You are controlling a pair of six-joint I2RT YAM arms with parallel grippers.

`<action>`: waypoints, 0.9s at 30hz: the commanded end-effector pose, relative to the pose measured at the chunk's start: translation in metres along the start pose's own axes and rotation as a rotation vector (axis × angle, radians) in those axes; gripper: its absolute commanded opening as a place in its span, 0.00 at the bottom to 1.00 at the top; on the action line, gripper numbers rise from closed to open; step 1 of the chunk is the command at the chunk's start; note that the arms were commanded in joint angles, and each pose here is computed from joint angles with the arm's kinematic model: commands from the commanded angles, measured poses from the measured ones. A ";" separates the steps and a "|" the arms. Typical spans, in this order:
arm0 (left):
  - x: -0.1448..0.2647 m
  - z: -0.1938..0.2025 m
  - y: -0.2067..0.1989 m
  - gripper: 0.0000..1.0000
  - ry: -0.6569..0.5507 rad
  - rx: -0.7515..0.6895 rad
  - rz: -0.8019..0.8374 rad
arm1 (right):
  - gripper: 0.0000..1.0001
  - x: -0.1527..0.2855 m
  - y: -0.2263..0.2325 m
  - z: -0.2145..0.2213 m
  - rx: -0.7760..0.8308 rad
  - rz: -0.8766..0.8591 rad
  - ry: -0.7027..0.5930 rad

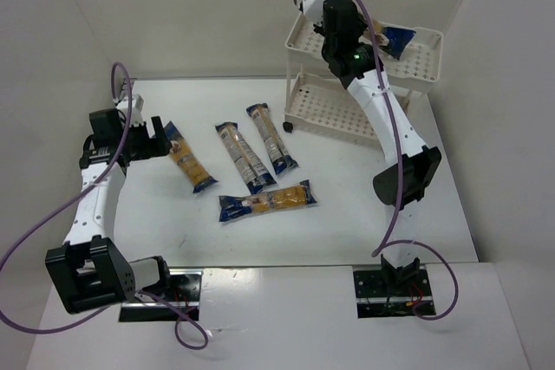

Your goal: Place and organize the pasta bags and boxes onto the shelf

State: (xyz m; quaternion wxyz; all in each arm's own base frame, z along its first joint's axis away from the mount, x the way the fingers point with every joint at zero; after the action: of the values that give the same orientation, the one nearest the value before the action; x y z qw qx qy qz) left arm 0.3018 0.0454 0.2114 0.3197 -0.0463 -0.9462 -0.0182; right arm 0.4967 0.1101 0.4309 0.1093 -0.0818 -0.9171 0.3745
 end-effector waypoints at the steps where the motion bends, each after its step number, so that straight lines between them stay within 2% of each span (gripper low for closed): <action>1: -0.001 -0.018 0.004 0.95 -0.058 0.003 0.001 | 0.03 0.020 -0.059 -0.020 -0.149 0.153 -0.084; 3: -0.004 -0.017 0.004 0.95 -0.049 0.005 0.003 | 0.14 0.013 -0.057 -0.017 -0.157 0.157 -0.075; 4: -0.004 -0.017 0.004 0.95 -0.049 0.005 0.003 | 0.32 0.013 -0.055 -0.016 -0.160 0.151 -0.069; 7: -0.006 -0.015 0.005 0.95 -0.039 0.023 -0.004 | 0.73 0.011 -0.052 -0.016 -0.177 0.138 -0.074; 12: -0.011 -0.012 -0.002 0.95 -0.014 0.154 0.018 | 0.79 0.012 -0.047 -0.019 -0.208 0.089 -0.094; 19: -0.034 -0.004 -0.006 0.96 0.067 0.347 0.045 | 0.80 0.015 -0.045 -0.019 -0.243 0.064 -0.100; 24: -0.061 -0.009 0.003 0.96 0.117 0.457 0.022 | 0.84 0.042 -0.080 -0.045 -0.480 0.088 -0.232; 27: -0.078 -0.015 0.001 0.96 0.152 0.463 -0.013 | 0.96 0.062 -0.106 -0.058 -0.628 0.124 -0.323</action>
State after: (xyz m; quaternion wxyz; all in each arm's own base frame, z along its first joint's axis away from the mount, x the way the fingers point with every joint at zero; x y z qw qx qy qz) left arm 0.3495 0.0409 0.1598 0.4132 0.0177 -0.8933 0.1761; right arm 0.4889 0.1047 0.4701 0.0380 -0.0904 -0.9710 0.2180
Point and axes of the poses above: each gripper's point midway between its finger pads, its own x axis back along the fingers, its own y axis along the line the jaws close on, z = x × y, the point moved 5 cm from there along x, back along the fingers, and after that the axes turned 14 degrees about -x, right-handed, at the moved point
